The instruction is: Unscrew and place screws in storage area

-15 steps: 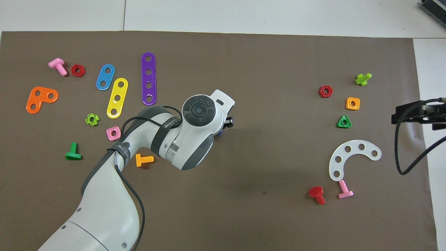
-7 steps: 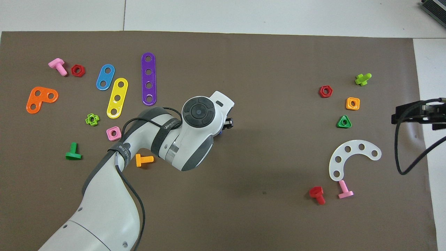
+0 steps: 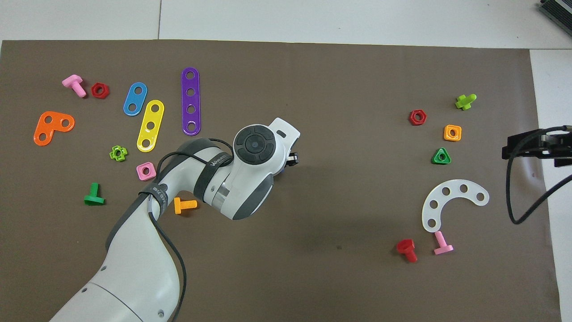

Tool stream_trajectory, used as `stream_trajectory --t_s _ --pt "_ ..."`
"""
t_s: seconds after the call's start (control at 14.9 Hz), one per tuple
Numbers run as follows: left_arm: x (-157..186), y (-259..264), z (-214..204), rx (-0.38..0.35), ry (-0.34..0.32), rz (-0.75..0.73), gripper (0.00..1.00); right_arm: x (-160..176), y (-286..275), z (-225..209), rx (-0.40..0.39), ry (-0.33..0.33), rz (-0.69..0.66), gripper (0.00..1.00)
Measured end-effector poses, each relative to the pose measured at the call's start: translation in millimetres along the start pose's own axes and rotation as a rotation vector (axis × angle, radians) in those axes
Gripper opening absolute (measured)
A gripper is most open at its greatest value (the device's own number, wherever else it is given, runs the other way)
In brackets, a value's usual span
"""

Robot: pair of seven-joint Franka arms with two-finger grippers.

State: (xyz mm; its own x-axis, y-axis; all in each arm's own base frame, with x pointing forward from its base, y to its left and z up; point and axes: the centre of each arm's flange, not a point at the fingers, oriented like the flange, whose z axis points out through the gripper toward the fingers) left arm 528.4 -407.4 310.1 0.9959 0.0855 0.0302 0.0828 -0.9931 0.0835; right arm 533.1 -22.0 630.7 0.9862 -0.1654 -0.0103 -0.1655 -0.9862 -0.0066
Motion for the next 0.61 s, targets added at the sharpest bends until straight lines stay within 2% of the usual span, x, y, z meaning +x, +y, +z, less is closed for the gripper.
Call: stream_trajectory --t_s 0.34,0.61 --pt "-2.3 2.5 0.0 -0.001 0.000 0.002 0.48 0.0 0.0 0.0 0.000 0.000 0.000 1.00" --pt "-2.4 2.8 -0.1 -0.001 0.000 -0.001 0.48 0.0 0.0 0.0 0.000 0.000 0.000 1.00"
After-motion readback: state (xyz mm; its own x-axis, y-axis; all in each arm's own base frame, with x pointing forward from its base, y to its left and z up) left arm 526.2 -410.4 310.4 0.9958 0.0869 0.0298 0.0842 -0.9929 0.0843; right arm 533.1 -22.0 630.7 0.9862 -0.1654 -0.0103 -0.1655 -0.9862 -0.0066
